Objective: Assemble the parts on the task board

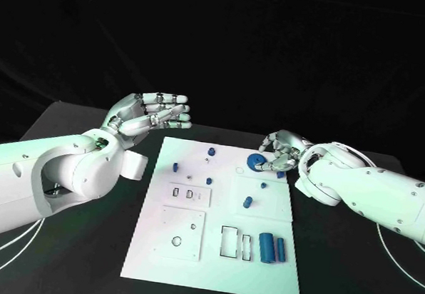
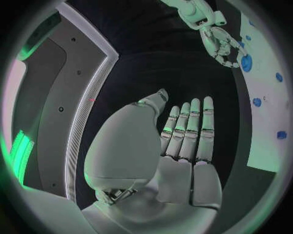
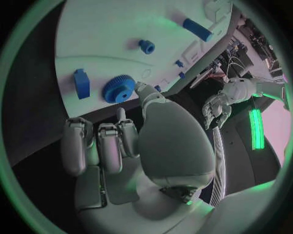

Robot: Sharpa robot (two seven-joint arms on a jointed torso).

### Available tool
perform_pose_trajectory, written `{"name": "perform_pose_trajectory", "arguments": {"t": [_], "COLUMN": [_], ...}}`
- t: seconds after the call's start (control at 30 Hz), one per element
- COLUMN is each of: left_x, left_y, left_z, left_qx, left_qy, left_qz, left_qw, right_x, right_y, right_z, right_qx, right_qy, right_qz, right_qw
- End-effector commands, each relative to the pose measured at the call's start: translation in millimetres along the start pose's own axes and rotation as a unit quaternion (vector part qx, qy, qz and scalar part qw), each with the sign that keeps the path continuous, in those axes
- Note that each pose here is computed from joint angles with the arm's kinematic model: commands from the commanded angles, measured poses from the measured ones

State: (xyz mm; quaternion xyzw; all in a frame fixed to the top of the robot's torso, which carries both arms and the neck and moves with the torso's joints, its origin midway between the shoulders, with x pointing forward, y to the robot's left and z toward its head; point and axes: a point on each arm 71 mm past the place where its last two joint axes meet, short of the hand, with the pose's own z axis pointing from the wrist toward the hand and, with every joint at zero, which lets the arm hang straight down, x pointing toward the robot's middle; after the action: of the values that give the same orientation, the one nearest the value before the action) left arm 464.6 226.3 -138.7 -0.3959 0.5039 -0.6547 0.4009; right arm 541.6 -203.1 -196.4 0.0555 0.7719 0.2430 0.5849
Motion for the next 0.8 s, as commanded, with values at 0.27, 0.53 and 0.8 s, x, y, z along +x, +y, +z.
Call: {"name": "perform_pose_trajectory", "arguments": {"t": [0.27, 0.53, 0.8], "left_x": [2.0, 2.2, 2.1], "left_y": [-1.1, -1.0, -1.1], "left_z": [0.5, 0.7, 0.6], "left_qx": [0.003, 0.003, 0.003], "left_qy": [0.009, 0.008, 0.007], "left_qz": [-0.006, -0.005, -0.005], "left_qw": [1.000, 1.000, 1.000], "right_x": [2.3, 6.7, 10.8], "right_y": [-0.6, -2.3, -2.3], "right_z": [3.3, 5.0, 6.3], "right_qx": [-0.002, 0.002, 0.003], "right_qy": [-0.003, 0.006, 0.015], "right_qz": [-0.037, -0.044, -0.049], "right_qw": [0.999, 0.999, 0.999]}}
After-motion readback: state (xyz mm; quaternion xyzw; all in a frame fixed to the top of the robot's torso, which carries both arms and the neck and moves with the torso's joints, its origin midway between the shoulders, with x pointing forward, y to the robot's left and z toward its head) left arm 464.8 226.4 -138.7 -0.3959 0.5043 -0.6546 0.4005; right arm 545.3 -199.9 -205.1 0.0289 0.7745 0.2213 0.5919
